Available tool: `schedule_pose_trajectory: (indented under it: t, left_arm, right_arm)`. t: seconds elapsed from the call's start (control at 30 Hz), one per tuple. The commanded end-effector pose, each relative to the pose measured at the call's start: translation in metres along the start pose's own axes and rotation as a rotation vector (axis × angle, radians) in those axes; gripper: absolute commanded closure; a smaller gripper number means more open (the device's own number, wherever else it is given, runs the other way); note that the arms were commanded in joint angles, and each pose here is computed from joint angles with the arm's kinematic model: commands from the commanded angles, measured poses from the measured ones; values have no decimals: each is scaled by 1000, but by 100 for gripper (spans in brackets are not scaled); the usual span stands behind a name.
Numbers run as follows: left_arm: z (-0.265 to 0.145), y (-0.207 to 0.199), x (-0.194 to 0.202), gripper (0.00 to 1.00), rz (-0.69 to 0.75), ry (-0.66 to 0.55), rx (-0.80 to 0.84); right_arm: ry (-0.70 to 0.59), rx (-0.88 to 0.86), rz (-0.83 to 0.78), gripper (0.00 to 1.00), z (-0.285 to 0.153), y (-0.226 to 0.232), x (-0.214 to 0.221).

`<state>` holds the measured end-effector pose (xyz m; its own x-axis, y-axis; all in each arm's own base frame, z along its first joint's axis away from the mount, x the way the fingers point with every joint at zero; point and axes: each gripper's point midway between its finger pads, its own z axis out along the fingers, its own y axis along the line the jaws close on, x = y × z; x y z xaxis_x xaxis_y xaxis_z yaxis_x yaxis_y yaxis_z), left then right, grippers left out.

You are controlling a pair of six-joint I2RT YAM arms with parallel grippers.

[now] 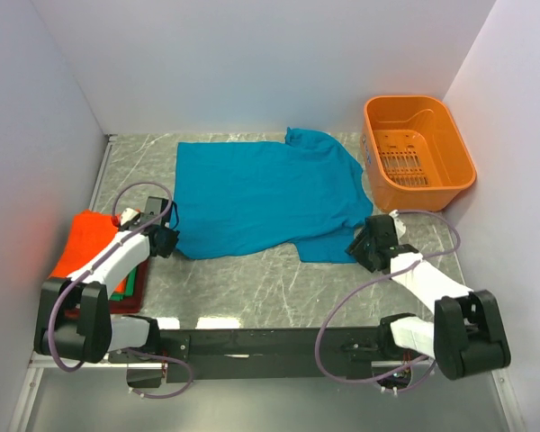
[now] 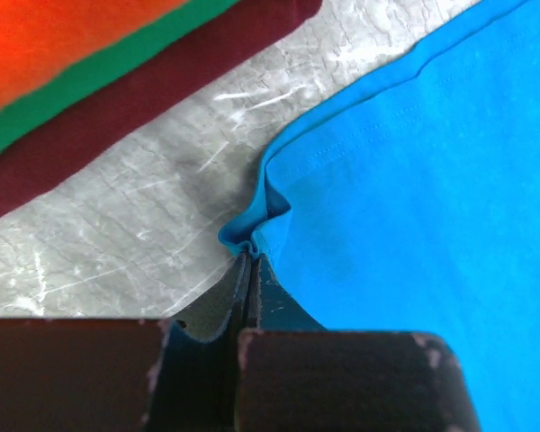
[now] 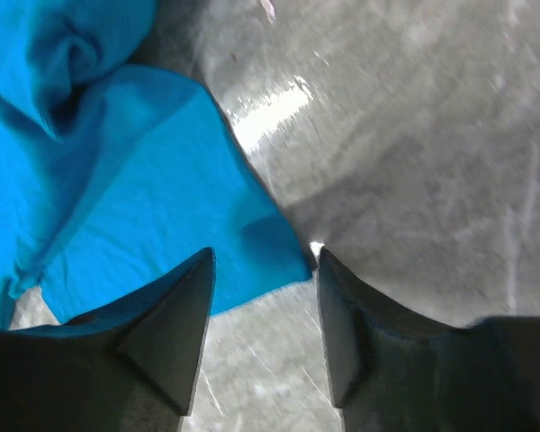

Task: Fold and stack the t-shirts
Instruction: Fold the tshirt

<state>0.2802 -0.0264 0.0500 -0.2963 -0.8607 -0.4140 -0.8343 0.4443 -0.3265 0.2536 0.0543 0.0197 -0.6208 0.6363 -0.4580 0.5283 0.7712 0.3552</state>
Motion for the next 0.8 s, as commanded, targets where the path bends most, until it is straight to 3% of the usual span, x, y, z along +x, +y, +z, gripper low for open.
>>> schedule_pose_trajectory:
  t: [0.0,0.17,0.2,0.27,0.3,0.5,0.63,0.77]
  left_arm:
    - [-8,-23,-8,99,-3,6,84]
    - [-11,-27,-12,99,-8,11,114]
    - [-10,-26,-12,99,-8,13,113]
    - [-10,-28,-13,99,-4,14,116]
    - [-11,-28,-14,99,-2,11,115]
    - [-13,-18,-25,99,-14,-15,84]
    - [-15,-6,-28,99,-28,-34,60]
    - [-17,4,-27,99,-38,-41,48]
  right_arm:
    - [-11,40,18,45,5,0,-8]
    - [18,40,16,58,9,1,-3]
    - [21,38,16,70,10,2,-3]
    - [39,24,7,84,10,3,2]
    - [48,19,8,98,9,2,4]
    - [42,-31,-5,100,-22,-10,16]
    - [-59,-200,61,100,-65,0,11]
    - [-55,-304,129,100,-94,2,22]
